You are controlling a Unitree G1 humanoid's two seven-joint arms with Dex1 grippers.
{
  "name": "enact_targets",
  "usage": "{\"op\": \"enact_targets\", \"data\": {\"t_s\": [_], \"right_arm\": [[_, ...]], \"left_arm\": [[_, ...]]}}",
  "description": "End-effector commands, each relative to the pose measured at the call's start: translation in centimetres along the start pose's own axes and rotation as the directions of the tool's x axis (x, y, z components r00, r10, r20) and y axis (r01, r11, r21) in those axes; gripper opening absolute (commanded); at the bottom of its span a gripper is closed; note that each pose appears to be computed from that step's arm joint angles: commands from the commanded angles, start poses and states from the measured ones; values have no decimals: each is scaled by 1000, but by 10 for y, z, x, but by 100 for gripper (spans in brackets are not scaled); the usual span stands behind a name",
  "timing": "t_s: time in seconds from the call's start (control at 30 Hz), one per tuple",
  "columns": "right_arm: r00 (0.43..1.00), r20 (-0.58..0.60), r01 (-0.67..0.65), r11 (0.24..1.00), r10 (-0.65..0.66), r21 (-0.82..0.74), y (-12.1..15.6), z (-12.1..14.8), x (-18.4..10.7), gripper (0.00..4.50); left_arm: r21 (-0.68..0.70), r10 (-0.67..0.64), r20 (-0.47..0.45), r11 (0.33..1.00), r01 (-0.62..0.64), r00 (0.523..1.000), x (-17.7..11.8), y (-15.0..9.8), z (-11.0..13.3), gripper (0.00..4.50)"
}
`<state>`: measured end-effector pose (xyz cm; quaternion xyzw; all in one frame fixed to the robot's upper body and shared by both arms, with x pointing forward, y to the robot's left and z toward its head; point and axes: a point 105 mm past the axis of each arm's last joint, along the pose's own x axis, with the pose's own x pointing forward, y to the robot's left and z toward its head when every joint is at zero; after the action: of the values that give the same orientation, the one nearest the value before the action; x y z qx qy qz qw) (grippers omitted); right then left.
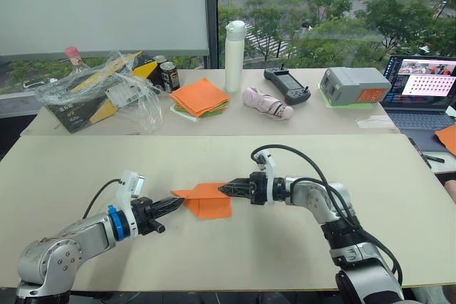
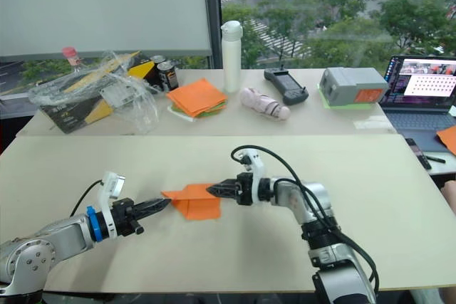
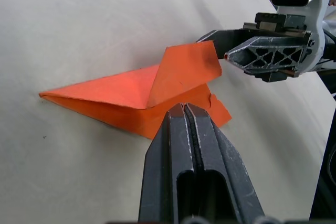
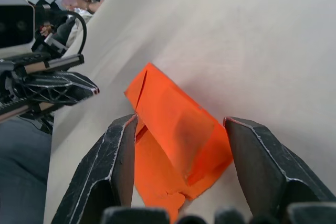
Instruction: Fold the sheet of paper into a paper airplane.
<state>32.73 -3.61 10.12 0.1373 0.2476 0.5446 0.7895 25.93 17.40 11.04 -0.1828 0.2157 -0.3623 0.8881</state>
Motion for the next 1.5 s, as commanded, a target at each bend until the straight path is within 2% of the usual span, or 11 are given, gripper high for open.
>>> {"op": "enact_targets", "data": {"t_s": [0.03, 0.33, 0.37, 0.6, 0.77, 0.9, 1.07, 1.1, 1.23, 1.4, 1.5], "right_arm": [[999, 21, -40, 999, 41, -29, 8, 5, 0, 290], [997, 15, -72, 996, 73, -45, 17, 7, 6, 290], [997, 14, -71, 996, 72, -46, 17, 7, 6, 236], [997, -6, -74, 991, 73, -113, 19, 5, 8, 4], [997, 7, -69, 965, 73, -252, 25, 17, 5, 4], [993, 92, -29, 907, 75, -421, 34, 45, 1, 4], [987, 148, 58, 747, 55, -662, 38, 67, -2, 4], [987, 149, 71, 692, 53, -719, 39, 69, -2, 4], [991, 115, 88, 329, 64, -940, 47, 57, -4, 4], [992, 84, 77, 79, 89, -994, 50, 41, -5, 4], [996, 51, 53, -34, 69, -998, 44, 28, -2, 4]], "left_arm": [[27, -18, 22, 999, 18, 1000, 0, -6, 7, 0], [23, -8, 23, 1000, 7, 1000, 0, -4, 5, 0], [22, -7, 23, 1000, 7, 1000, 0, -4, 5, 0], [16, -1, 27, 1000, 0, 1000, 1, -2, 5, 0], [13, 2, 25, 1000, -2, 1000, 0, -1, 4, 0], [4, 6, 26, 1000, -6, 1000, -1, 0, 3, 0], [0, 6, 21, 1000, -6, 1000, -1, 2, 2, 0], [0, 5, 21, 1000, -5, 1000, -1, 2, 2, 0], [1, 3, 21, 1000, -3, 1000, 0, 2, 3, 0], [-2, 4, 20, 1000, -4, 1000, 0, 2, 1, 0], [-3, 4, 20, 1000, -4, 1000, 0, 1, 1, 0]]}}
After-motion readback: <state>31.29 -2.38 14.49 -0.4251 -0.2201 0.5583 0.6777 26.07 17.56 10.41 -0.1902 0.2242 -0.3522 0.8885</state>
